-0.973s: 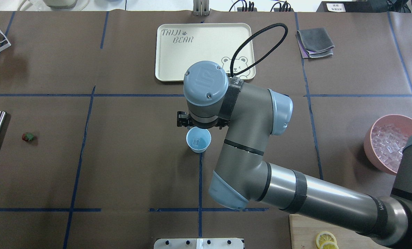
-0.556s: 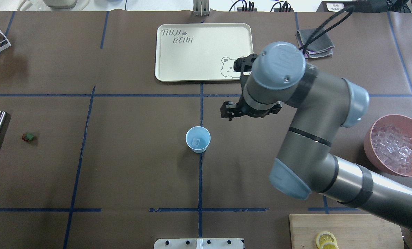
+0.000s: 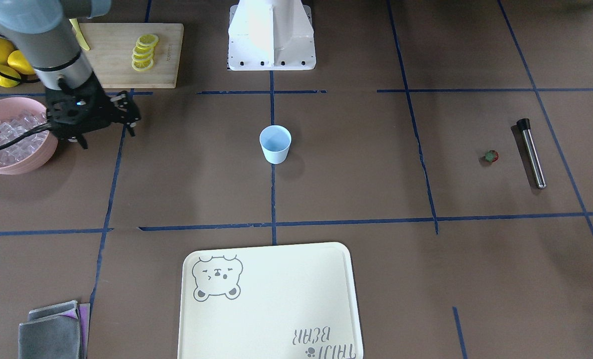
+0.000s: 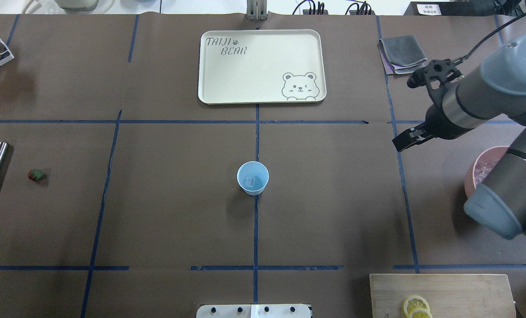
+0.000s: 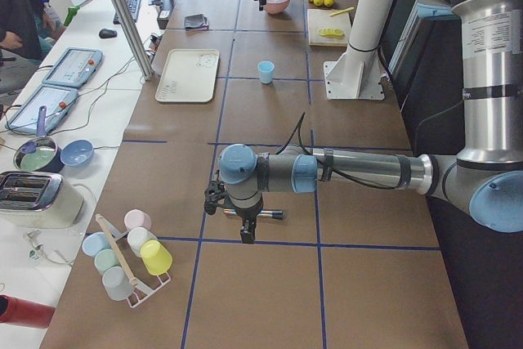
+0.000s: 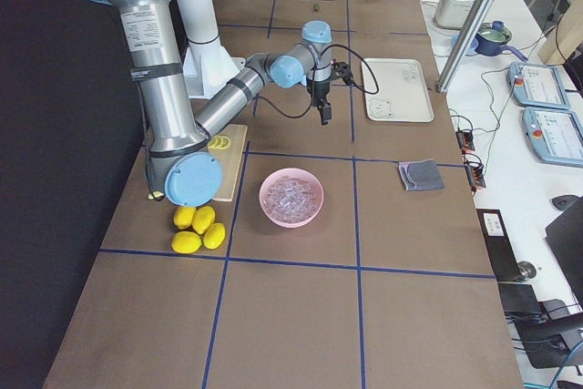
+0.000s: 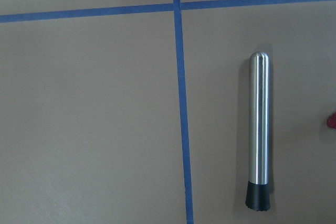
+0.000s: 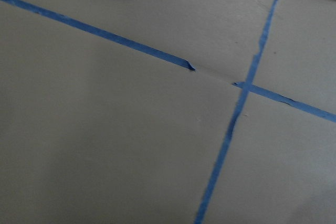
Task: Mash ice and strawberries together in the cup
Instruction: 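Move the right gripper back over the pink bowl, then grasp another ice cube from the bowl with the right gripper and lift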
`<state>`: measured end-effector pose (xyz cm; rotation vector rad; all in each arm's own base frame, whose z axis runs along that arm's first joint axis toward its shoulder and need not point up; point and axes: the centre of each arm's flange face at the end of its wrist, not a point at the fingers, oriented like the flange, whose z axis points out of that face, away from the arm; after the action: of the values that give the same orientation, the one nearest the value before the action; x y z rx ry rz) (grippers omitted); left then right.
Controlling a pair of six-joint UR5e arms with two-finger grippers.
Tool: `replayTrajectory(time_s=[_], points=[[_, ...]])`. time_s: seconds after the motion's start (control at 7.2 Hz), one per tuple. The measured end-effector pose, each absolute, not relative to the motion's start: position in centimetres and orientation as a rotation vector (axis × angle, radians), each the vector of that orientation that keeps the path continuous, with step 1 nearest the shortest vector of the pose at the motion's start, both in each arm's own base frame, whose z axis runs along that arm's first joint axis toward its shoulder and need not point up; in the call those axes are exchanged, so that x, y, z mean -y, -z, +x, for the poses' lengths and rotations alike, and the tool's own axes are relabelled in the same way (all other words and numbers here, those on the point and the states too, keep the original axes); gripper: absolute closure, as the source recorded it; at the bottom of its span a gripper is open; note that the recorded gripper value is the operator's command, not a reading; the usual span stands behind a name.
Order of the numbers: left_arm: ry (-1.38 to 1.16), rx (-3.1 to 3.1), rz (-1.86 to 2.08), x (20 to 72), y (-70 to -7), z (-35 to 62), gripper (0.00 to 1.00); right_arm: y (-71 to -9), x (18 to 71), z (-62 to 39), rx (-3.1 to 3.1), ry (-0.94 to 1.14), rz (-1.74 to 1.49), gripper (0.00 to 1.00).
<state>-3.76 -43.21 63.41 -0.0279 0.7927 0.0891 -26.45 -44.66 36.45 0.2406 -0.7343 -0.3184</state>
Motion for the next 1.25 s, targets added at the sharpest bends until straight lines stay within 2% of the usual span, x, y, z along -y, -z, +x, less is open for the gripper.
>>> replayTrajectory(time_s=[0.56,1.25], points=[[-0.092,-0.793,-0.029,43.2,-63.4,-3.6,0.0,-50.1,40.2,-14.9,0.708,0.482,0.246,0.07],[-0.093,-0.793,-0.028,43.2,-63.4,-3.6,0.0,-55.6,39.5,-14.0,0.722,0.515,0.189,0.22]])
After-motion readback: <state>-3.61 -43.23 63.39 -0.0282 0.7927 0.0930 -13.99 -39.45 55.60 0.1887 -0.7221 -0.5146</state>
